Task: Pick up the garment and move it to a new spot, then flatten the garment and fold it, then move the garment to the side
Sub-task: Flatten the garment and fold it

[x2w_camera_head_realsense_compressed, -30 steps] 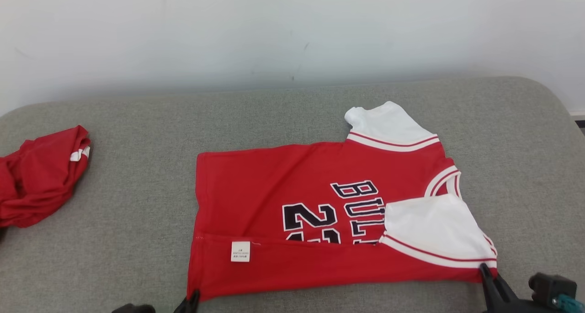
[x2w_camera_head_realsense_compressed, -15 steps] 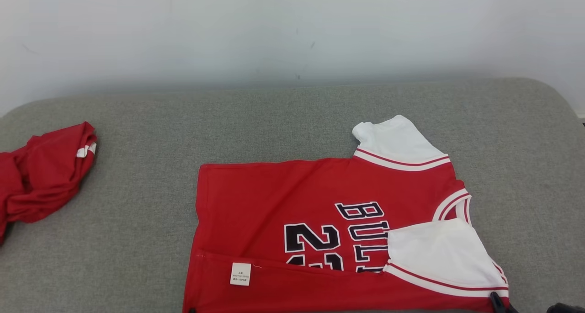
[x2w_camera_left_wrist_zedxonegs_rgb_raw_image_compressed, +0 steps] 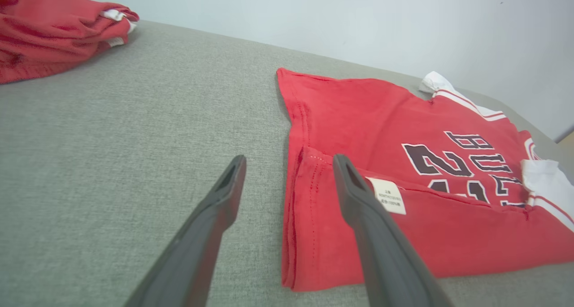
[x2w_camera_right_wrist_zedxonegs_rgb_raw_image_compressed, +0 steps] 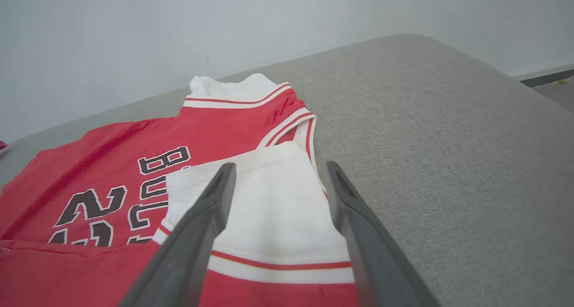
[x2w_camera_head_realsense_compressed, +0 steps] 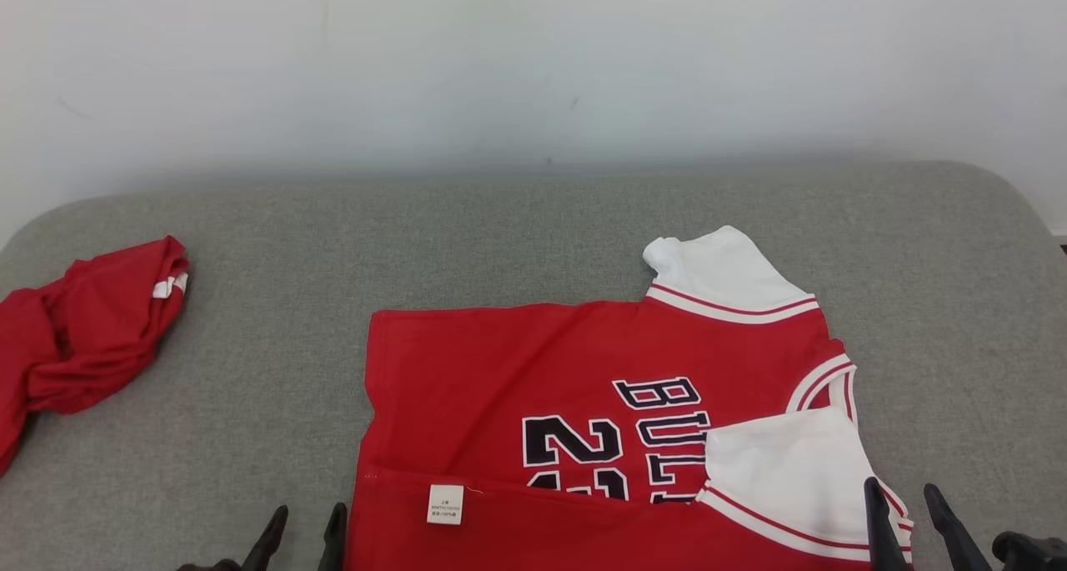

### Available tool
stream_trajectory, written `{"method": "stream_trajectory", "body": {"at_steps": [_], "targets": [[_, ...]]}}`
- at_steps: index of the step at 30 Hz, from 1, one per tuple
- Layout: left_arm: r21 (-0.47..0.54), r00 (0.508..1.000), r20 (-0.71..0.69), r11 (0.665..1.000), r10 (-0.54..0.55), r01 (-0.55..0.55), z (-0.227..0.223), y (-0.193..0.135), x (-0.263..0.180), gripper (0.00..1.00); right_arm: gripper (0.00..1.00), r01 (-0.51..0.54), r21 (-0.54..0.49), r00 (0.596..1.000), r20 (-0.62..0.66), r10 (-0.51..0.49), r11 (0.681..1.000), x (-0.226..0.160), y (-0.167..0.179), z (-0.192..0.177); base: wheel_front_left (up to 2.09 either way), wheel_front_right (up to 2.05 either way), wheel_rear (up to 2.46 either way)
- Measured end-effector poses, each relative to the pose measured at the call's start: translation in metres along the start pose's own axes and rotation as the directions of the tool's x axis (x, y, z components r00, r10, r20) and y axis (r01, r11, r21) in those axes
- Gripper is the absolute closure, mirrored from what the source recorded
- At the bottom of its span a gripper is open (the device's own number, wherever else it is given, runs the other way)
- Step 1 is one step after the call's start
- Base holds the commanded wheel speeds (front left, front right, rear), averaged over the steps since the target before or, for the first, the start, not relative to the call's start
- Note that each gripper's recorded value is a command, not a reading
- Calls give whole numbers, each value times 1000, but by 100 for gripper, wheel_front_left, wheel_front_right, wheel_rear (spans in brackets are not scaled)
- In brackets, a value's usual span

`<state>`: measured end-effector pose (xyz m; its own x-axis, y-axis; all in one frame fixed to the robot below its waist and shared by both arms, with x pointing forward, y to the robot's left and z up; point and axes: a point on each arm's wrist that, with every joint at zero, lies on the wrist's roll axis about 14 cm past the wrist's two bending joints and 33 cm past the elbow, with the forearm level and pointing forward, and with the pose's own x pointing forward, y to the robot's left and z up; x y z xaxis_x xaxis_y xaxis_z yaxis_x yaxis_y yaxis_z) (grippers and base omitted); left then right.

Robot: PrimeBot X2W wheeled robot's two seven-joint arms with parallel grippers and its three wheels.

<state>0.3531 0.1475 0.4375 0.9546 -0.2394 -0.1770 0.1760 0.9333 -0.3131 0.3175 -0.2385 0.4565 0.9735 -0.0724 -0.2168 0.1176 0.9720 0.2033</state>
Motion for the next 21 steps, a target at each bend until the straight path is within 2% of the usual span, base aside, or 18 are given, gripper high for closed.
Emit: {"method": "stream_trajectory", "body": {"at_steps": [4,7,10,12,15,21], "targets": [[70,996,88,997,22,-28,21,2,-4,0,0,-45,-34,995,86,47,998,3,17,11,0,0,0],[108,988,149,993,32,-48,35,1,-8,0,0,-74,-22,989,128,76,997,4,30,9,0,0,0],[134,979,195,988,51,-78,45,2,-12,0,9,-101,-46,984,142,107,994,3,40,3,0,0,0],[149,976,212,985,56,-89,48,2,-15,0,0,-114,-65,982,144,123,991,3,46,0,0,0,0],[144,972,224,984,73,-108,47,2,-18,0,0,-130,-85,983,122,140,988,3,52,-9,0,0,0],[157,983,164,982,82,-108,25,2,-22,0,0,-144,-117,979,128,159,983,1,59,-7,0,0,0]]}}
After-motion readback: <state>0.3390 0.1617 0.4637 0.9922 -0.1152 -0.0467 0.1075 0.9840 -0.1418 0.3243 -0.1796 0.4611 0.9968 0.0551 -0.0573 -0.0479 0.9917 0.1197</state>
